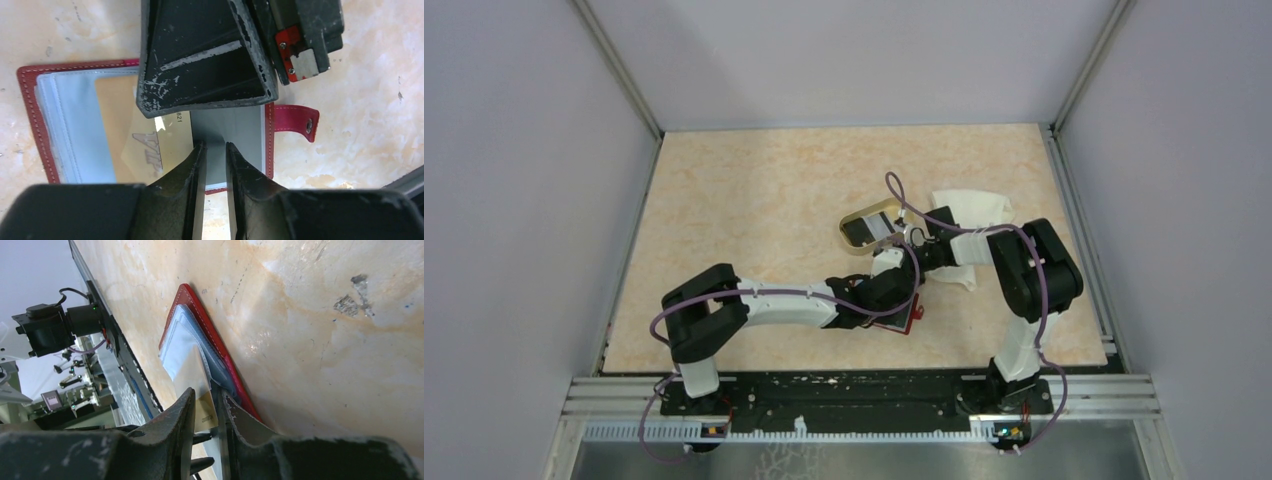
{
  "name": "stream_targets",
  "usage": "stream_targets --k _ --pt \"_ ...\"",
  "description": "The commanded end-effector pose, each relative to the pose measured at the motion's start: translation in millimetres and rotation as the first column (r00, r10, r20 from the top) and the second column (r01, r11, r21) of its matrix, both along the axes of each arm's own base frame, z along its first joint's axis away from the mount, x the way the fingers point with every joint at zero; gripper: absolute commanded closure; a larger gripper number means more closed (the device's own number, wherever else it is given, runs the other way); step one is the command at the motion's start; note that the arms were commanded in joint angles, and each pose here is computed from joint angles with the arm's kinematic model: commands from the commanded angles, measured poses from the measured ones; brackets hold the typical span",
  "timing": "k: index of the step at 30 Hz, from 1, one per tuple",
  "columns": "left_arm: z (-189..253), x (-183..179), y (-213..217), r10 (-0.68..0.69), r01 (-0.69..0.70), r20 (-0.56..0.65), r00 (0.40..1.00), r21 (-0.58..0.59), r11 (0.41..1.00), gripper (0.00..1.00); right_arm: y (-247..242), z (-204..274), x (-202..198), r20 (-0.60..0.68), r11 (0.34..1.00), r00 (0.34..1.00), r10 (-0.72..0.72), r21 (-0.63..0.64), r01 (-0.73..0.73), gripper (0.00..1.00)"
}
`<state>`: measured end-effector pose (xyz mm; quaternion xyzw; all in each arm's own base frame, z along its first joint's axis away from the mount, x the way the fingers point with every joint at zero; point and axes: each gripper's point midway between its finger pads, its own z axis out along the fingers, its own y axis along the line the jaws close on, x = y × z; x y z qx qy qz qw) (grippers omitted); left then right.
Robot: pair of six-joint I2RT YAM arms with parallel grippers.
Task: Put the credit cards into the card holder
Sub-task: Insert the credit card into the card holder.
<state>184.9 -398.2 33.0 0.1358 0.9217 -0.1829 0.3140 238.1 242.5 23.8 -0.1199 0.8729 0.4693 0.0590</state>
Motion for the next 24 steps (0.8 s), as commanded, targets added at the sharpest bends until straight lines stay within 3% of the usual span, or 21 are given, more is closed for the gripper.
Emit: stream_targets --k 1,9,18,24 --pt "-0.8 10.0 8.2 0.026 -0.030 0.058 0.998 0.064 0.998 0.72 2.2 -2.1 8.7 0.044 1.000 0.999 0.014 -0.026 -0.012 0.76" --pt "-3.5 19.7 24.8 0.073 -0.087 0.109 0.991 0.134 0.987 0.67 2.0 -3.3 8.4 0.040 0.999 0.999 0.018 -0.029 -0.016 0.74" --pt "-0.1 24.0 30.0 0.083 -0.104 0.139 0.987 0.145 0.984 0.63 1.7 3.7 11.3 0.071 0.999 0.997 0.040 -0.033 -0.038 0.62" --pt "26.4 2.4 2.7 -0.109 0.112 0.118 0.987 -0.015 0.994 0.63 -10.9 25.9 18.5 0.194 0.993 0.975 0.112 -0.056 -0.103 0.52"
